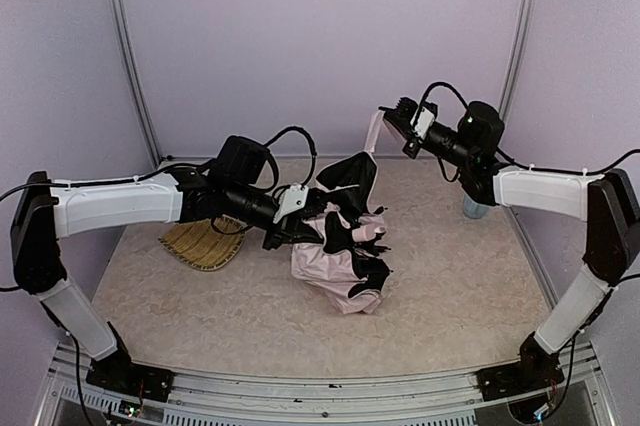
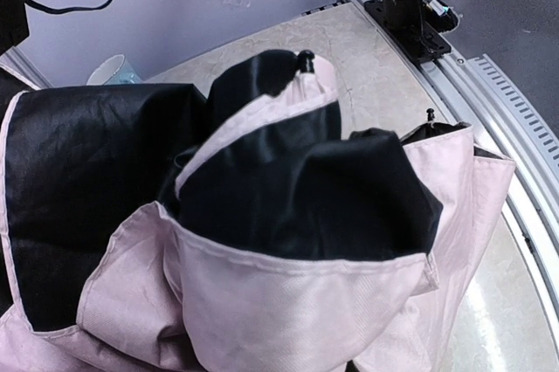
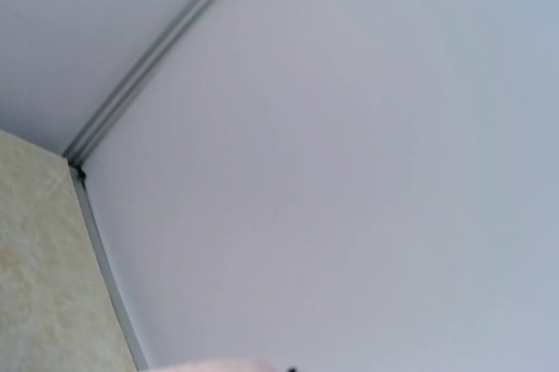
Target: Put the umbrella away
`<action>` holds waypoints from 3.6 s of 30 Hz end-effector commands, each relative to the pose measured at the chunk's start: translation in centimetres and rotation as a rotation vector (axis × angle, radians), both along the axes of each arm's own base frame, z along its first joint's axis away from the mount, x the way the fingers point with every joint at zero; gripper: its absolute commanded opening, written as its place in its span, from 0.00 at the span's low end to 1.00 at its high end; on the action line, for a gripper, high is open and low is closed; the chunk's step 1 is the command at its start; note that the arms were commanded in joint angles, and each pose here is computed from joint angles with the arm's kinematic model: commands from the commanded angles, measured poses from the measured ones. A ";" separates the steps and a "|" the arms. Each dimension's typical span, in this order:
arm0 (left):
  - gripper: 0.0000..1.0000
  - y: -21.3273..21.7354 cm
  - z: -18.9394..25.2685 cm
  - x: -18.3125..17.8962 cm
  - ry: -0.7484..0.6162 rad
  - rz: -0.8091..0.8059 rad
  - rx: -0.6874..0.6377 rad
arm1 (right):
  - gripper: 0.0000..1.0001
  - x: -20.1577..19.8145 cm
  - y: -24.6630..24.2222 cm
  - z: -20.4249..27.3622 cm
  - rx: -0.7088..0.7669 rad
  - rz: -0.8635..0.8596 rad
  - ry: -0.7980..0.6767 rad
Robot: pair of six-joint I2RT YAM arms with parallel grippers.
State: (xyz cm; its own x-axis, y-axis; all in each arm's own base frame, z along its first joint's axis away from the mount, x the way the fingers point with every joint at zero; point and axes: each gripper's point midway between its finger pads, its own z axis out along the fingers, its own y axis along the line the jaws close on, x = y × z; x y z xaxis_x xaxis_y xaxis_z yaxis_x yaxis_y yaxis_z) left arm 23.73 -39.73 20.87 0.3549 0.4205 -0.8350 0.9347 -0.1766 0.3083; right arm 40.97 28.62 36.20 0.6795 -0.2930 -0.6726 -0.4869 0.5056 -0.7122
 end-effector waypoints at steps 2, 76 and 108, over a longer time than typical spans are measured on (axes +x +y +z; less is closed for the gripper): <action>0.00 0.3 1.3 -0.8 -0.042 -0.001 -0.009 | 0.00 -1.1 -0.1 4.0 0.048 0.049 -0.114; 0.00 4.2 5.7 -0.5 0.214 -0.052 -0.332 | 0.00 10.3 -4.5 -23.5 0.128 -0.391 1.320; 0.26 -1.8 -12.3 17.1 -0.101 0.644 0.094 | 0.00 -1.3 3.8 2.9 0.155 0.333 0.522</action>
